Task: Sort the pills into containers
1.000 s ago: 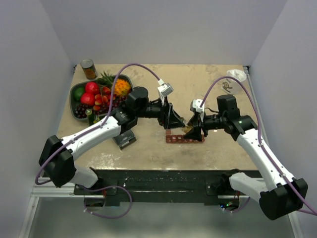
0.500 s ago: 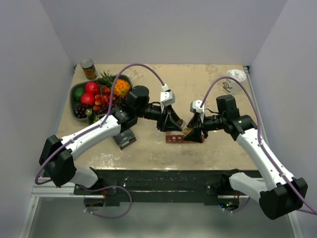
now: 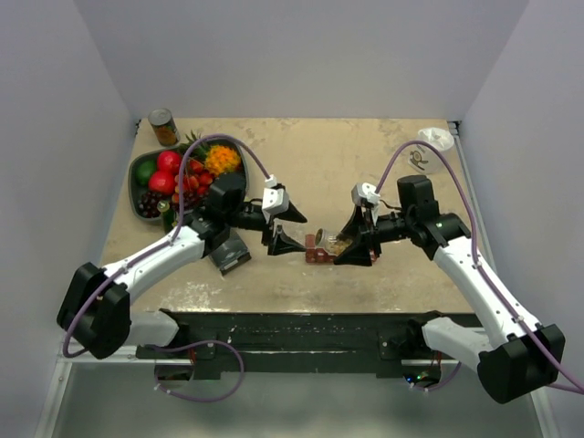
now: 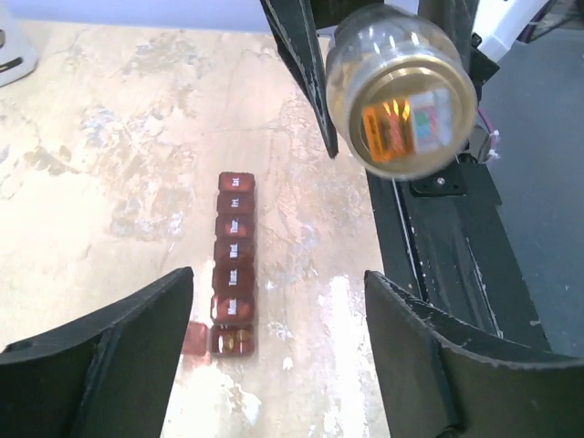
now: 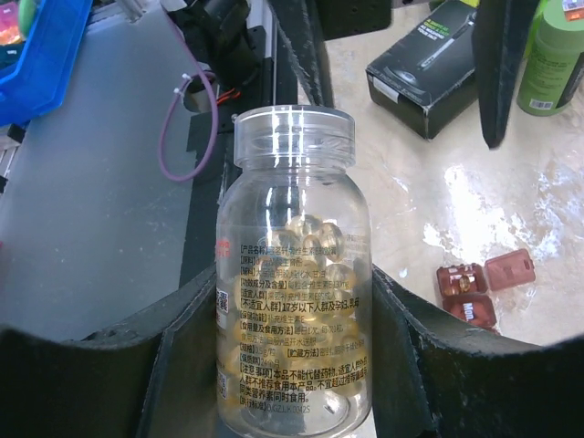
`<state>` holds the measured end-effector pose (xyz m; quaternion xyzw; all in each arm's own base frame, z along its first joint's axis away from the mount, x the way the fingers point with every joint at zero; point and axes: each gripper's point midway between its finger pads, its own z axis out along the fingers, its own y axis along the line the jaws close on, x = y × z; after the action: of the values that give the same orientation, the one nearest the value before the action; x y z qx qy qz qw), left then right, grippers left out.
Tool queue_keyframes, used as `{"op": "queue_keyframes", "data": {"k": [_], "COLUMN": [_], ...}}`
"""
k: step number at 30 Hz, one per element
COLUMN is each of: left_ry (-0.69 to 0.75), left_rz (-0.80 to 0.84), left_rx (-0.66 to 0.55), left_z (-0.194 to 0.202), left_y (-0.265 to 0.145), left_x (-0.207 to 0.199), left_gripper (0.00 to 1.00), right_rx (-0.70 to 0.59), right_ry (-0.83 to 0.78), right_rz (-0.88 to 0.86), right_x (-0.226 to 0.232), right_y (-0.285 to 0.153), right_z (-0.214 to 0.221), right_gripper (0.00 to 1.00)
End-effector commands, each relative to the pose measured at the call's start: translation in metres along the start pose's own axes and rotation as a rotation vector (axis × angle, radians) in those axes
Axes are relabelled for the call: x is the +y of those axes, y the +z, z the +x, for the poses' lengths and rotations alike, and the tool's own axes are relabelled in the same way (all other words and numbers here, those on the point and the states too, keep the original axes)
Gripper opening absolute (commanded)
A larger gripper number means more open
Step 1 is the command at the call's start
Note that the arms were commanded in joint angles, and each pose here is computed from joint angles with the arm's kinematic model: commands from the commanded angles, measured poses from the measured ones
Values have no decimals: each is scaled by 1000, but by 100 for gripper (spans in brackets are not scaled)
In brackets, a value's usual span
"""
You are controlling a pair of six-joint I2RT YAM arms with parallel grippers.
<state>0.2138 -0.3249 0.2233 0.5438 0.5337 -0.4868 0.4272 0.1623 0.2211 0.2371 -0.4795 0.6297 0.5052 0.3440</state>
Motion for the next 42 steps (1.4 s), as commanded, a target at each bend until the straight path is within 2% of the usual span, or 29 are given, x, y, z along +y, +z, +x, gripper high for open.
{"op": "queue_keyframes", "data": {"k": [1,3,5,6,7,9,12,14,17,18,19,21,26,36,38,42], "left_ry": [157,151,79,28,-70,-202,-447,-649,-819,-784,-857,-840,-866,-867,-859,-852], "left_rz": [-78,-73,-81,-100,-113,-175,-163,-124,-45,-14,18,60,60,23,33,78], "left_rx": [-150,-158,-160,-165,-172,-190,-212,-257,-347,-422,-437,-450,-412,-315,-302,-267], "left_z": [-44,-47,-49,-51,-53,-55,-46,-46,-56,-70,-73,-86,-83,-79,-78,-76], "left_y": [-18,-20,-23,-24,-25,-27,-25,-19,-15,-18,-14,-10,9,35,39,42], "left_x": [-6,-13,-17,-15,-16,-10,-12,-13,-16,-19,-22,-24,-18,-4,-6,-12], "left_gripper": [82,82,83,87,99,99,99,99,99,99,99,99,98,88,80,56], "right_rx": [-42,-38,-19,-3,17,58,124,155,179,187,189,189,192,192,191,187], "right_ry": [-65,-67,-101,-125,-154,-207,-286,-323,-363,-372,-373,-373,-370,-366,-368,-358], "right_rz": [-41,-33,6,26,74,129,223,269,288,292,291,290,282,272,274,281], "right_x": [11,10,4,1,-6,-15,-31,-38,-42,-43,-43,-44,-43,-43,-43,-44], "right_y": [-2,-3,-4,-6,-9,-14,-23,-29,-32,-32,-32,-31,-29,-26,-26,-26], "right_z": [-18,-17,-18,-16,-17,-13,-13,-15,-17,-18,-17,-17,-14,-10,-11,-11], "right_gripper": [0,0,0,0,0,0,0,0,0,0,0,0,0,0,0,0]}}
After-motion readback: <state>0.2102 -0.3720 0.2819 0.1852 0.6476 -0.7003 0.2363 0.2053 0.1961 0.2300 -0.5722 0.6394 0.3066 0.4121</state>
